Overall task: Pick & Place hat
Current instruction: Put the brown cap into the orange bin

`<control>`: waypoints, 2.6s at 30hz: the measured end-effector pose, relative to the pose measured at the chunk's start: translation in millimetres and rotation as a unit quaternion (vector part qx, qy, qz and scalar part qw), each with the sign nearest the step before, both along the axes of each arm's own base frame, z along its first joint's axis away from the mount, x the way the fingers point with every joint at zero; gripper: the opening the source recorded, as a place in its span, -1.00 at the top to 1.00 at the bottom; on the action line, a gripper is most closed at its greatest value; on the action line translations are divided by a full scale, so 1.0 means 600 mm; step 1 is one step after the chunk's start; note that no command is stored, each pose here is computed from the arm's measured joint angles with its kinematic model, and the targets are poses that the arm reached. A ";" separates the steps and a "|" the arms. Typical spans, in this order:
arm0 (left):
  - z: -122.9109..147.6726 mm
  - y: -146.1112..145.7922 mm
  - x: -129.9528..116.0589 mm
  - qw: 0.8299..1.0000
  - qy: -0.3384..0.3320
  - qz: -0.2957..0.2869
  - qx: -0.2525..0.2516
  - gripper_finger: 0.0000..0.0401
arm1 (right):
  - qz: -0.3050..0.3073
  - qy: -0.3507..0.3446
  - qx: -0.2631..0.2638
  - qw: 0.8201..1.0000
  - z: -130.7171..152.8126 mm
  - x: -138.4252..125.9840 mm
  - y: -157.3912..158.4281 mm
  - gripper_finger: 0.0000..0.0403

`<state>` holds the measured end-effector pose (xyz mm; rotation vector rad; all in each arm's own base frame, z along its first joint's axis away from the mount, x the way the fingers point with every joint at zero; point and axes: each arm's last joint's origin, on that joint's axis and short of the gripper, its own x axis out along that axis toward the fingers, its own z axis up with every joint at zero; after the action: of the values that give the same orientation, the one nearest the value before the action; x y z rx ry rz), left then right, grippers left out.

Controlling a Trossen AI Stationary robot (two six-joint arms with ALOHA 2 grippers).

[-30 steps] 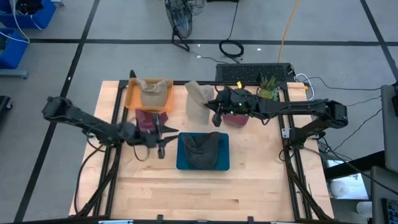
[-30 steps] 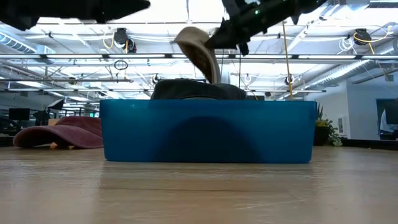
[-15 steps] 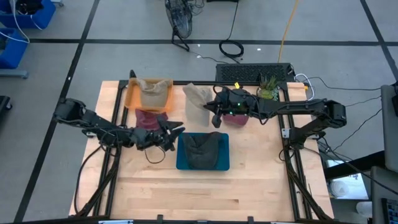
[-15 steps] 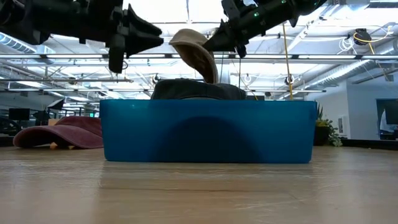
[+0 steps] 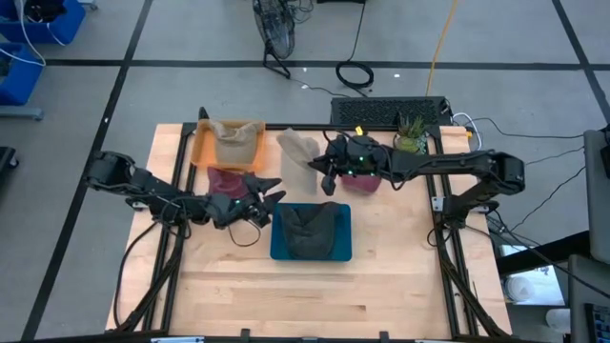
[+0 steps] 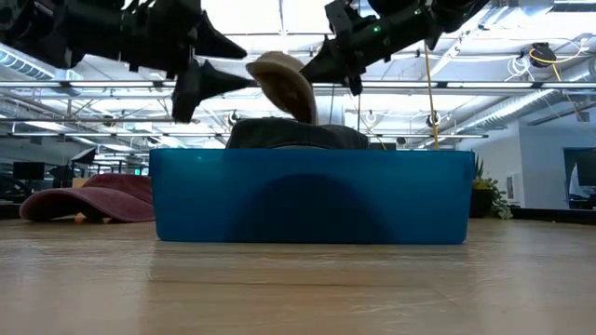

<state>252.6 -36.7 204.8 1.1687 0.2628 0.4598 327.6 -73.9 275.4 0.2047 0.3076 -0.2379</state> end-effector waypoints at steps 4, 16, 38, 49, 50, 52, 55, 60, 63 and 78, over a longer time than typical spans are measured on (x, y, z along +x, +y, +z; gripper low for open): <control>-0.001 -0.003 0.014 1.000 0.007 0.019 0.008 -0.20 | 0.007 -0.008 0.007 1.000 -0.003 0.005 0.000 0.98; 0.001 -0.017 0.079 0.999 0.013 0.045 0.013 0.12 | 0.019 -0.015 0.023 0.999 -0.001 0.005 0.003 0.98; 0.004 -0.016 0.075 0.973 -0.004 0.229 -0.019 0.94 | 0.032 0.007 -0.005 0.999 -0.006 0.004 0.007 0.79; 0.010 0.019 0.048 0.944 -0.038 0.324 -0.050 0.94 | 0.065 0.041 -0.012 0.997 -0.034 0.000 0.039 0.45; 0.008 0.024 0.040 0.942 -0.042 0.327 -0.055 0.94 | 0.068 0.048 -0.011 0.996 -0.041 -0.002 0.042 0.43; 0.007 0.033 0.026 0.938 -0.064 0.333 -0.074 0.91 | 0.071 0.059 -0.008 0.996 -0.055 -0.006 0.046 0.39; 0.006 0.043 -0.003 0.935 -0.079 0.335 -0.086 0.85 | 0.076 0.066 -0.007 0.995 -0.070 -0.015 0.053 0.37; 0.016 0.051 -0.058 0.929 -0.153 0.305 -0.145 0.94 | 0.097 0.057 -0.035 0.993 -0.074 -0.033 0.067 0.39; 0.024 0.056 -0.095 0.923 -0.203 0.271 -0.184 0.93 | 0.100 0.053 -0.047 0.992 -0.067 -0.050 0.069 0.42; 0.005 0.057 -0.178 0.946 -0.137 0.273 -0.108 0.95 | 0.092 -0.067 -0.082 0.990 -0.055 -0.138 0.078 0.50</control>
<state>145.5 -2.2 207.9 0.7934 0.3865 1.0465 245.0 -27.1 242.2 0.0288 0.1711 -0.0647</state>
